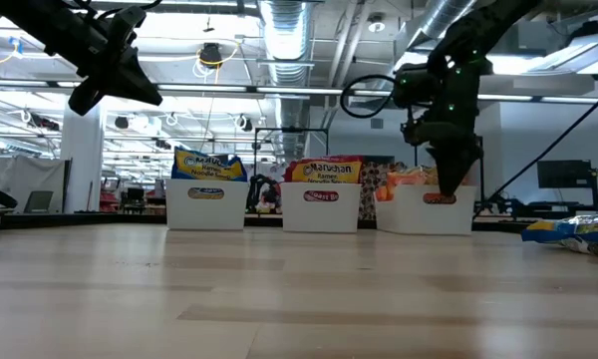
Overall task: Sort Maruchan noodles
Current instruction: Adjust the right white bin, then put the blue noodle pack into the left white bin
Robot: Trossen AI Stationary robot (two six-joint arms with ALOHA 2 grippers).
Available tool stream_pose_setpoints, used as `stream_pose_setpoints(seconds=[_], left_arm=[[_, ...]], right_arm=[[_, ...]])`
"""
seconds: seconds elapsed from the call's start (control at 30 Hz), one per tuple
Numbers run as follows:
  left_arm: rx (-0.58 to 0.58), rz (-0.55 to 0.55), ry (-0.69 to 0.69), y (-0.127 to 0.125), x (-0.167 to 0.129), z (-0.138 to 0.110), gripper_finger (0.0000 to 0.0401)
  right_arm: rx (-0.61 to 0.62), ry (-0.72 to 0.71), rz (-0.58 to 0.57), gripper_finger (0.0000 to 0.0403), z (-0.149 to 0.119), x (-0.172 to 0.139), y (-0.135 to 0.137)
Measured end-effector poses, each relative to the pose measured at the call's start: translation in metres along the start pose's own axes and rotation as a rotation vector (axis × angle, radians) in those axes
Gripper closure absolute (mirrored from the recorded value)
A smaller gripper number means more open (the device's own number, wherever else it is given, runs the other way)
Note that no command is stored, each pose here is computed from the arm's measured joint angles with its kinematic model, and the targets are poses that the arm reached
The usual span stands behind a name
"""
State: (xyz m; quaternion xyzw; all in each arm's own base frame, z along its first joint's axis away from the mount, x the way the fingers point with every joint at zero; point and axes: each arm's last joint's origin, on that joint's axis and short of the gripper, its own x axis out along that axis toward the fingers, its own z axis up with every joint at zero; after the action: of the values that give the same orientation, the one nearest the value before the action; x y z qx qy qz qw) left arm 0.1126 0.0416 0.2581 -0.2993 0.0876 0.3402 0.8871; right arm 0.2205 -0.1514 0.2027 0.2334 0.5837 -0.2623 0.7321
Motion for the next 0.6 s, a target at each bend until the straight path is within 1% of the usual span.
stream_pose_setpoints(seconds=[0.1,0.2,0.27,0.4,0.5,0.6], left_arm=[[0.014,0.014,-0.015,0.0,0.0,0.001,0.0401],[0.012,0.016,-0.023,0.0,0.0,0.001,0.0401],[0.006,0.012,-0.025,0.0,0.0,0.001,0.0401],[0.001,0.002,-0.032,-0.001,0.0,0.002,0.0401],[0.012,0.001,-0.035,-0.001,0.0,0.003,0.0401],[0.026,0.002,-0.035,-0.001,0.0,0.003,0.0401]], right_arm=[[0.012,-0.035,0.012,0.0301,0.004,0.0,-0.003],[0.028,-0.015,0.04,0.0301,0.002,0.0,-0.004],[0.053,0.032,0.082,0.0301,-0.002,-0.002,-0.003],[0.098,0.174,0.164,0.0301,-0.012,-0.011,0.002],[0.098,0.235,0.182,0.0301,-0.014,-0.022,0.009],[0.093,0.262,0.181,0.0301,-0.012,-0.034,0.018]])
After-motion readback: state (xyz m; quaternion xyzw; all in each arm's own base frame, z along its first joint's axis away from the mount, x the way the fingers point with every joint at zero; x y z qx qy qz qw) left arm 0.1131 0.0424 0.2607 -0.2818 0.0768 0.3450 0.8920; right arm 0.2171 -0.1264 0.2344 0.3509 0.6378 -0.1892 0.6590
